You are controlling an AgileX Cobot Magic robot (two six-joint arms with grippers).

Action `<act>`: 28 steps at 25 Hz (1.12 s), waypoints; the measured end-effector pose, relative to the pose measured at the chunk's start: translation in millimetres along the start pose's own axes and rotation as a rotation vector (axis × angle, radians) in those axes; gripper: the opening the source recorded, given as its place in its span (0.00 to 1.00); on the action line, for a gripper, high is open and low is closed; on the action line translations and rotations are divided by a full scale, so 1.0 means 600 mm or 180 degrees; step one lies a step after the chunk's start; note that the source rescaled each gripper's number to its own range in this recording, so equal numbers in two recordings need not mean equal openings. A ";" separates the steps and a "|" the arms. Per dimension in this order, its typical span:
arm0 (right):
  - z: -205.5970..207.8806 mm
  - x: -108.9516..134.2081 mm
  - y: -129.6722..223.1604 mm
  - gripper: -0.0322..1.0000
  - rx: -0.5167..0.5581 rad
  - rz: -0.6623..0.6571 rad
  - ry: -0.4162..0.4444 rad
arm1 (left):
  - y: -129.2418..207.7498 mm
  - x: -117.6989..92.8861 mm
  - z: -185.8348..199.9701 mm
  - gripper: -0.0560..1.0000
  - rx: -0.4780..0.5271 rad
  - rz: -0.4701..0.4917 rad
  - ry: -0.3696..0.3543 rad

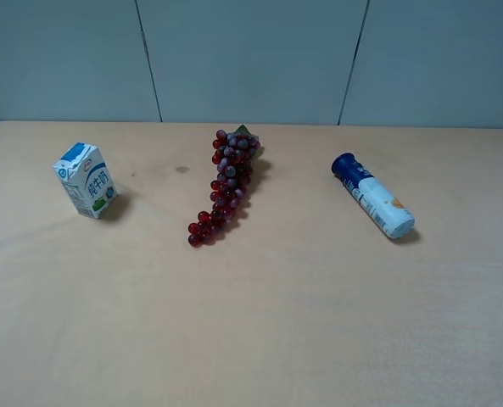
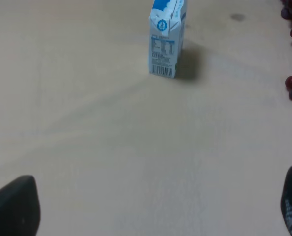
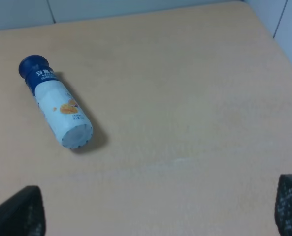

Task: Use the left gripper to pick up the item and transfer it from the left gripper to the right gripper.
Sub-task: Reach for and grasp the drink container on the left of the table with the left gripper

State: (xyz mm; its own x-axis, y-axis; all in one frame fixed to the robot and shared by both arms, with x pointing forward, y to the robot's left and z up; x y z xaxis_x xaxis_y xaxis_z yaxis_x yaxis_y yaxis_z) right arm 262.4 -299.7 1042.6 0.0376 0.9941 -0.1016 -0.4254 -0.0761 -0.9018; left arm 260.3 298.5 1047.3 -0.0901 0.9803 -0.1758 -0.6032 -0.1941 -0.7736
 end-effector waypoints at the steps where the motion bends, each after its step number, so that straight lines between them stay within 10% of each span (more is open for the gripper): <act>1: 0.000 0.000 0.000 1.00 0.0000 0.0000 0.0000 | -0.010 -0.002 0.001 0.98 0.0041 0.0001 -0.0009; 28: 0.000 0.000 0.000 1.00 0.0000 0.0000 0.0000 | -0.248 -0.047 -0.264 0.96 0.1823 -0.0198 -0.0312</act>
State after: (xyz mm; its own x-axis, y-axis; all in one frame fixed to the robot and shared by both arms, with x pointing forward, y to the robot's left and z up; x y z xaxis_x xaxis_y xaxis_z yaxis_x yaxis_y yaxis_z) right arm 262.4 -299.7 1042.6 0.0376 0.9941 -0.1016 -0.4254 -0.0761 -0.9018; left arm 478.1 294.3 1071.2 -0.0971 0.9933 -0.0623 -0.9396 -0.1121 -0.3235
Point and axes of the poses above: a point on each arm's last joint axis where the gripper is mounted, z pointing back along that axis away from the gripper, x along the wrist's bending axis when the last joint is at zero, y = z × x, the point moved 3 cm from there along -z, pointing out along that axis toward the gripper, and after that the axes turned 11 degrees about z, right-handed, at the moved point
